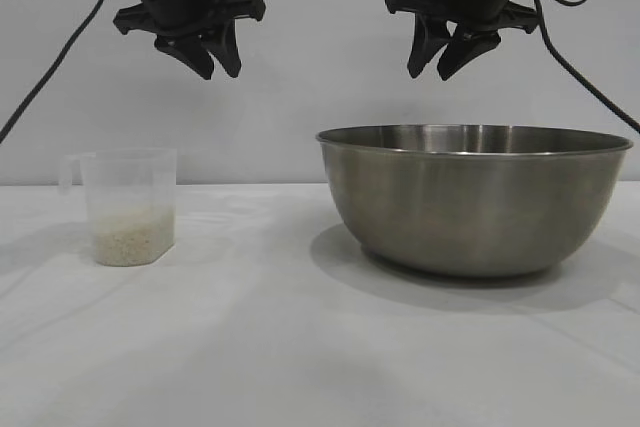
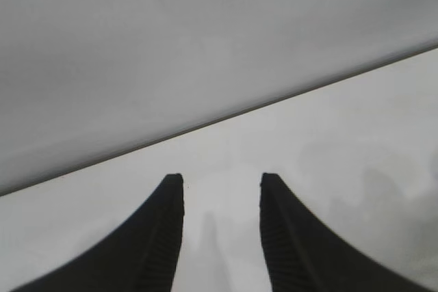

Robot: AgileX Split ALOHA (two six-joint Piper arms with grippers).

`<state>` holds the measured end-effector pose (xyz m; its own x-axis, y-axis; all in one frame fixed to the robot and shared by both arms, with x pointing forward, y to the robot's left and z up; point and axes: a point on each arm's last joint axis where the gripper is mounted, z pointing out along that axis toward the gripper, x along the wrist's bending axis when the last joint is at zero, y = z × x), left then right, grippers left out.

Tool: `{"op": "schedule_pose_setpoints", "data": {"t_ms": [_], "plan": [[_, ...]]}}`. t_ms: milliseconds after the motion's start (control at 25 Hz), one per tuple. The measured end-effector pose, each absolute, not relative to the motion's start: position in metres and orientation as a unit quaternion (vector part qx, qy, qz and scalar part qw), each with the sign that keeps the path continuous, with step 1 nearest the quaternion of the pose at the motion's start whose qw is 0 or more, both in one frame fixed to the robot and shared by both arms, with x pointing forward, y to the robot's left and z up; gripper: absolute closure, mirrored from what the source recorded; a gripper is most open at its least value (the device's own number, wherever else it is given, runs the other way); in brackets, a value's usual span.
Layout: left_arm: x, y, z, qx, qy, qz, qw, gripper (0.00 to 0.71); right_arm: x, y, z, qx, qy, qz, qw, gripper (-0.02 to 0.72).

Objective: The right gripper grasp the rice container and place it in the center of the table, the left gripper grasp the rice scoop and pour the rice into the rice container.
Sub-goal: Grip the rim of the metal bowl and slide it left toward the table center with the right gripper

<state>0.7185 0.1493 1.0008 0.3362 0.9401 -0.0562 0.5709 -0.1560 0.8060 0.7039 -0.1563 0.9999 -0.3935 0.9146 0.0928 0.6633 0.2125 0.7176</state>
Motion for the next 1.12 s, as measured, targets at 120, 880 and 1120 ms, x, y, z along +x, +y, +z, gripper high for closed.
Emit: {"op": "schedule_pose_setpoints", "data": {"t_ms": [120, 880, 1120], "plan": [[0.718, 0.149, 1.001, 0.721, 0.524, 0.24, 0.384, 0.48, 0.704, -0.156, 1.0, 0.521, 0.758, 0.35, 0.179, 0.467], [0.719, 0.15, 1.001, 0.721, 0.524, 0.24, 0.384, 0.48, 0.688, -0.189, 1.005, 0.542, 0.787, 0.277, 0.1, 0.467], [0.718, 0.15, 1.002, 0.721, 0.524, 0.24, 0.384, 0.48, 0.661, -0.21, 1.031, 0.544, 0.808, 0.223, 0.037, 0.467]]}}
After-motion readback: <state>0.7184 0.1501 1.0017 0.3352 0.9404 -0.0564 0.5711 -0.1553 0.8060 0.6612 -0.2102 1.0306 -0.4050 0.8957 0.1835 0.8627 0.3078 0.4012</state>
